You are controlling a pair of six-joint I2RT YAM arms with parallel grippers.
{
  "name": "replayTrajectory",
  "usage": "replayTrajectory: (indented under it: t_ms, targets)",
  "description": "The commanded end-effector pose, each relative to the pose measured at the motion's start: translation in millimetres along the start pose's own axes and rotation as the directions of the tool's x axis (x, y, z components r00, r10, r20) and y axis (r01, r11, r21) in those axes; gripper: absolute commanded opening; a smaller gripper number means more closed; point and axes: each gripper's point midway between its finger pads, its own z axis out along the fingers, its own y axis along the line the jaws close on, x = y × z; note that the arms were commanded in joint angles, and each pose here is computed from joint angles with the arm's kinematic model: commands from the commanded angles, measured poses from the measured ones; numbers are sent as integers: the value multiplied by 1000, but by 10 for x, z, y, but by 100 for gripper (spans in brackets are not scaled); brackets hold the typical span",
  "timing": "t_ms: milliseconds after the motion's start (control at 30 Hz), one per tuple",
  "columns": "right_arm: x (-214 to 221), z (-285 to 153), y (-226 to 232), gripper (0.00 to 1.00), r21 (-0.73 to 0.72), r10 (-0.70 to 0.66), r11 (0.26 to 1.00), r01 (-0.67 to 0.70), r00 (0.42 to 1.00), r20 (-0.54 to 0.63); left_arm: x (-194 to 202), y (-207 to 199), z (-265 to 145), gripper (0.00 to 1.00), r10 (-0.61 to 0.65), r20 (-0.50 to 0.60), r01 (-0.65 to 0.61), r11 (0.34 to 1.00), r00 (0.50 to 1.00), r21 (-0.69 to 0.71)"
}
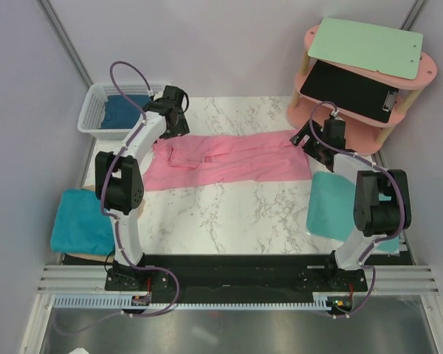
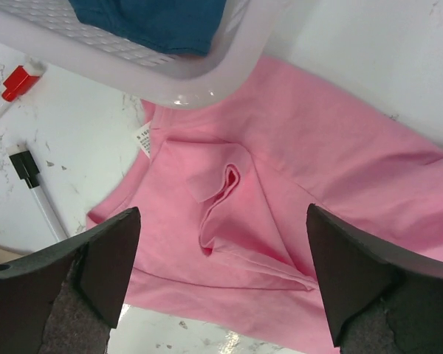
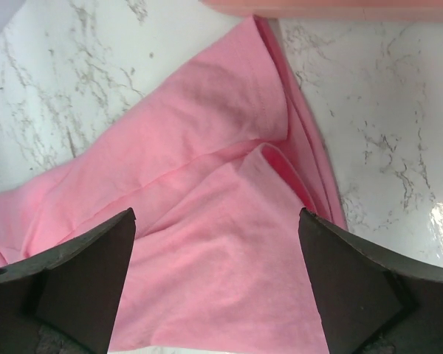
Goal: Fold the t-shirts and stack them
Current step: Fold the other side of the tshirt into a rectangle
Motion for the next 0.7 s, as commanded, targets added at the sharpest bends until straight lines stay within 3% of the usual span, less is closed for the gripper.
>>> replayTrajectory:
  t_ms: [0, 167, 333, 667]
  targets:
    - [-289, -261, 311, 98, -79, -71, 994, 80, 990, 118, -41, 36, -188, 100, 7, 32, -7, 1000, 999, 19]
    - [-168, -287, 366, 98, -99, -82, 991, 90, 993, 81, 296, -24, -376, 95, 32, 27, -35, 993, 999, 111]
    - [-88, -267, 377, 98, -122, -65, 990, 72, 996, 56, 711, -28, -195, 89, 31, -60, -23, 990, 998, 137]
    - [73, -246, 348, 98, -148, -65, 987, 65, 998, 9, 823, -186, 155, 82, -1, -84, 12, 991, 997, 131]
